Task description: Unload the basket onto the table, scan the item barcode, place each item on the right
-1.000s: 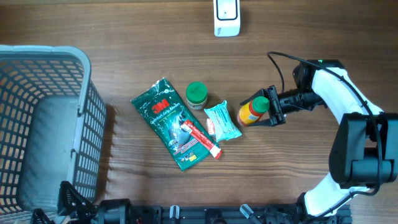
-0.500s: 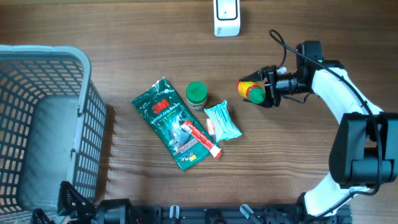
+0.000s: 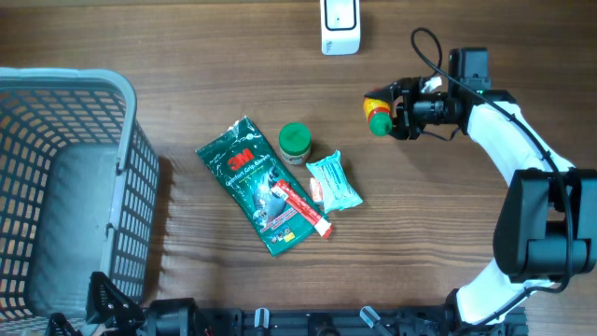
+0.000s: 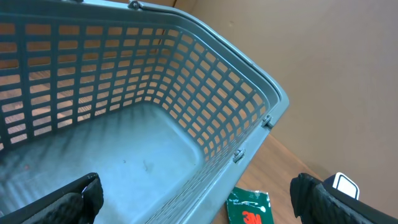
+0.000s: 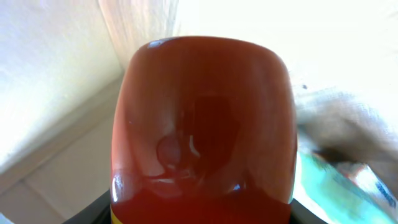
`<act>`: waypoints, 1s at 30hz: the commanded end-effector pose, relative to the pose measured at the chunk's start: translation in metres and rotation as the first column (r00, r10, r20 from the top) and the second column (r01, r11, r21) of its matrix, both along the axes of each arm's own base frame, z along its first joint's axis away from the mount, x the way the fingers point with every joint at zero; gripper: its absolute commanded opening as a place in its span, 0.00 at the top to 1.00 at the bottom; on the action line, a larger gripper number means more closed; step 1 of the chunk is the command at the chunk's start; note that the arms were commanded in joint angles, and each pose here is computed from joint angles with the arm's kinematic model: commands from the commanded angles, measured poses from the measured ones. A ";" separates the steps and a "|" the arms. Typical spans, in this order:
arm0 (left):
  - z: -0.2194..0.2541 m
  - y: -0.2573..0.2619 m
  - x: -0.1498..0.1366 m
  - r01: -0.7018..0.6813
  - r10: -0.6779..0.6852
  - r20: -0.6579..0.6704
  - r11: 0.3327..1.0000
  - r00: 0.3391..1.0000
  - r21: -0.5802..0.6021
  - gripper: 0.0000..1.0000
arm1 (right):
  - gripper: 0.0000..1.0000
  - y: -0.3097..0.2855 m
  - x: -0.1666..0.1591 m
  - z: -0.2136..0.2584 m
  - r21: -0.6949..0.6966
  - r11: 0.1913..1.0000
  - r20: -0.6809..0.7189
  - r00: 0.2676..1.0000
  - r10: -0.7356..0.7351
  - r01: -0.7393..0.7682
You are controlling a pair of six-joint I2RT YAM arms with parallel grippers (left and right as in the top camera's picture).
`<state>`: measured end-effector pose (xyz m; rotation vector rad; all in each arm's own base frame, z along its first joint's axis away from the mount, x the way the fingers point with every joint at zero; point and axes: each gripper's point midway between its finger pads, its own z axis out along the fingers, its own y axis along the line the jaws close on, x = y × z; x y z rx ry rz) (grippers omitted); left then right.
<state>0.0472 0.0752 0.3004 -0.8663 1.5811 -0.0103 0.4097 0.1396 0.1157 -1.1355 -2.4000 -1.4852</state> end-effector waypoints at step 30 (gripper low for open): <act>-0.010 -0.001 0.000 0.004 -0.004 -0.029 1.000 1.000 -0.009 0.00 | 0.71 -0.025 0.078 0.072 -0.219 0.808 0.390 0.808 -0.442 0.547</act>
